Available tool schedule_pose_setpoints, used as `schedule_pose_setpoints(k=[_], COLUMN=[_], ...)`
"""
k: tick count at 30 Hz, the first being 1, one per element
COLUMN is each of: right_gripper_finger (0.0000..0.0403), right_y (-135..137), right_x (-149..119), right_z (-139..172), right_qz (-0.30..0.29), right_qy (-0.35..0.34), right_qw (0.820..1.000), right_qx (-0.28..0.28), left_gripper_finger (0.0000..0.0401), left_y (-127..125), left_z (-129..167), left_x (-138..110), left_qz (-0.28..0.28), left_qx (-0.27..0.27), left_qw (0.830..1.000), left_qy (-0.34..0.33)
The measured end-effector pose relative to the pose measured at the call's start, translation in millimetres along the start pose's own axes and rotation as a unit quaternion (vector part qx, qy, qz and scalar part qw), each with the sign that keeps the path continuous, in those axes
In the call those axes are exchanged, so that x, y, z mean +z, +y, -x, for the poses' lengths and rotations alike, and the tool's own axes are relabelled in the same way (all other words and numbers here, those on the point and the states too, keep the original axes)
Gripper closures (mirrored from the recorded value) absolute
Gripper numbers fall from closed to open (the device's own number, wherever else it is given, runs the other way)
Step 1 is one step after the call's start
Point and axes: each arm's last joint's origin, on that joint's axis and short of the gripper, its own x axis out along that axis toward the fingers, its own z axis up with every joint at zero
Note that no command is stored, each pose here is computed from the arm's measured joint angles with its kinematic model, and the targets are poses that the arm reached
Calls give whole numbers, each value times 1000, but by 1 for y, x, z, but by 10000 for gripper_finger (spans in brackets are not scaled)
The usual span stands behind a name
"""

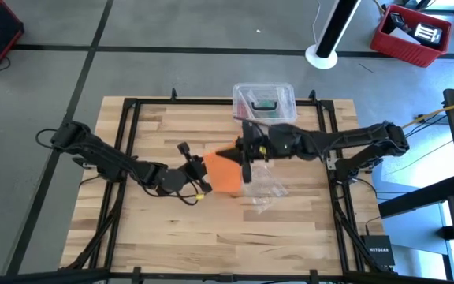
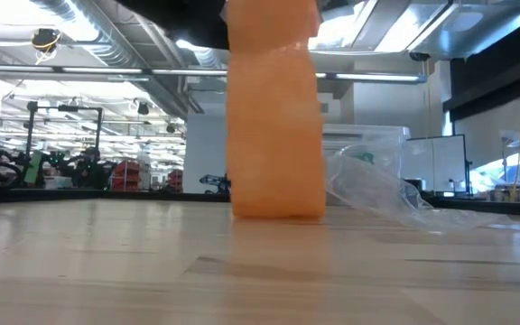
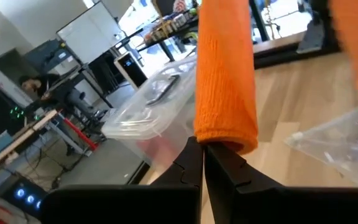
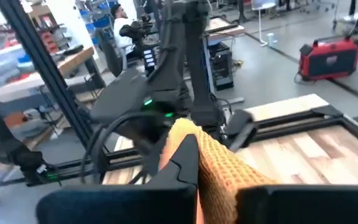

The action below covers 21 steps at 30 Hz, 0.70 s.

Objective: Roll bandage
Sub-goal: Roll the orange bandage

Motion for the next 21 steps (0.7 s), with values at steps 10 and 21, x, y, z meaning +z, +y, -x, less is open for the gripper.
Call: schedule_pose_setpoints(k=[10, 21], right_gripper_finger=[398, 336], right_y=[-56, -73], right_x=[4, -29], right_z=[2, -22], right_qz=[-56, -63], right_qy=[35, 116], right_qw=[996, 987], right_qx=[-68, -97], left_gripper_finger=[401, 401], left_y=[-9, -11], left_z=[7, 11], left_x=[-1, 0], left_qz=[-45, -39], left_qx=[-16, -25], left_qw=[999, 999], left_qy=[-5, -8])
